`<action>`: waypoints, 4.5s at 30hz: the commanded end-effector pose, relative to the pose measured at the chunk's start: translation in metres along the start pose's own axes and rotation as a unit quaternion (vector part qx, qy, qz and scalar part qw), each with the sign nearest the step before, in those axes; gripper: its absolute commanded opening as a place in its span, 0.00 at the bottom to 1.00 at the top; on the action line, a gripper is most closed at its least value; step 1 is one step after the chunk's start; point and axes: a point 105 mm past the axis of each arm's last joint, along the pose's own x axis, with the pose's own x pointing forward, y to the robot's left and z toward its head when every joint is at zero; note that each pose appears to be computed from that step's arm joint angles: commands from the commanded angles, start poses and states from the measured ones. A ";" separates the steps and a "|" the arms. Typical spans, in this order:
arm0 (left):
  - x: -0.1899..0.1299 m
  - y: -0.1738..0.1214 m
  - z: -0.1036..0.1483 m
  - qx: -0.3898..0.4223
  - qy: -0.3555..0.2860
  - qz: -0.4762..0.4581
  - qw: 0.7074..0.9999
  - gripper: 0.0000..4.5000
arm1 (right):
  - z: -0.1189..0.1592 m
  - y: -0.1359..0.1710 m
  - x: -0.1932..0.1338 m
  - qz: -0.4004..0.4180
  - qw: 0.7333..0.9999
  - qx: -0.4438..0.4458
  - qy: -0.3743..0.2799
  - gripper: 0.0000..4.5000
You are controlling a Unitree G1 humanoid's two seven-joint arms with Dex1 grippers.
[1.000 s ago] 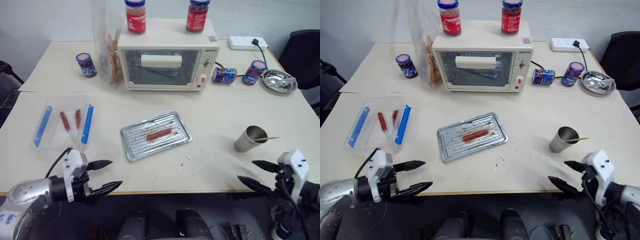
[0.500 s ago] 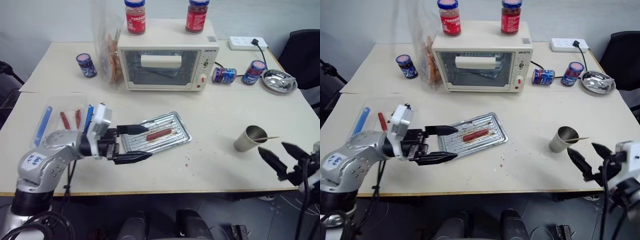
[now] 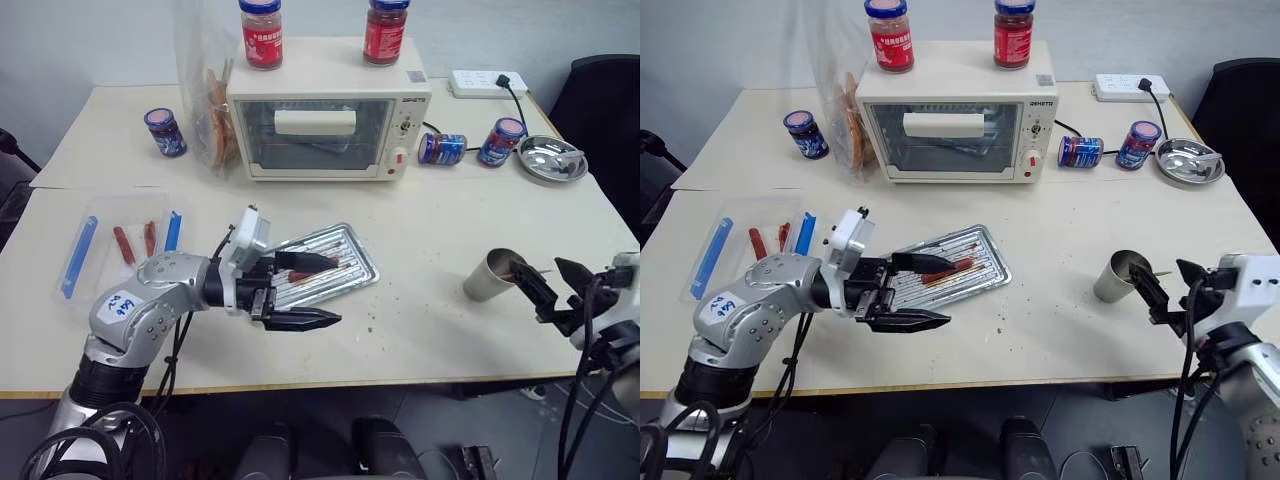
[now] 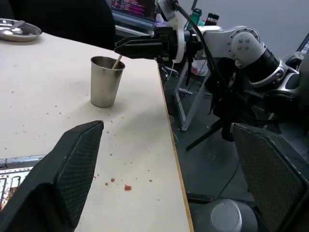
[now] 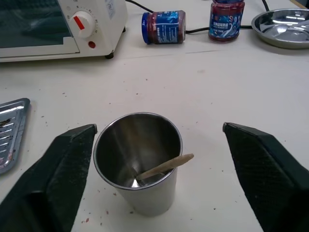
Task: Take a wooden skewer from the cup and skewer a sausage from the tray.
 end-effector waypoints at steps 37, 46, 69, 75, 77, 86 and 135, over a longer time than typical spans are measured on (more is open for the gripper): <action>0.000 0.011 0.017 0.046 -0.006 0.013 0.999 1.00 | 0.022 0.004 0.008 -0.014 0.998 0.036 -0.045 0.14; 0.002 0.014 0.014 0.040 -0.010 0.009 0.999 1.00 | 0.029 0.003 -0.015 -0.032 0.997 0.047 -0.049 0.38; 0.002 0.017 0.018 0.054 -0.010 0.013 0.998 1.00 | 0.001 0.015 -0.003 -0.027 0.993 0.108 -0.042 0.38; 0.001 0.017 0.020 0.056 -0.010 0.018 0.998 1.00 | 0.002 0.016 0.000 -0.022 0.992 0.110 -0.050 0.10; 0.001 0.018 0.021 0.057 -0.011 0.019 0.998 1.00 | 0.003 0.016 0.000 -0.022 0.992 0.109 -0.051 0.01; 0.003 0.021 0.022 0.060 -0.013 0.020 0.998 1.00 | 0.002 0.015 0.001 -0.027 0.993 0.101 -0.053 0.01; -0.015 0.038 0.024 0.065 -0.061 0.103 0.991 1.00 | 0.130 0.109 0.002 0.349 0.924 0.157 -0.020 0.01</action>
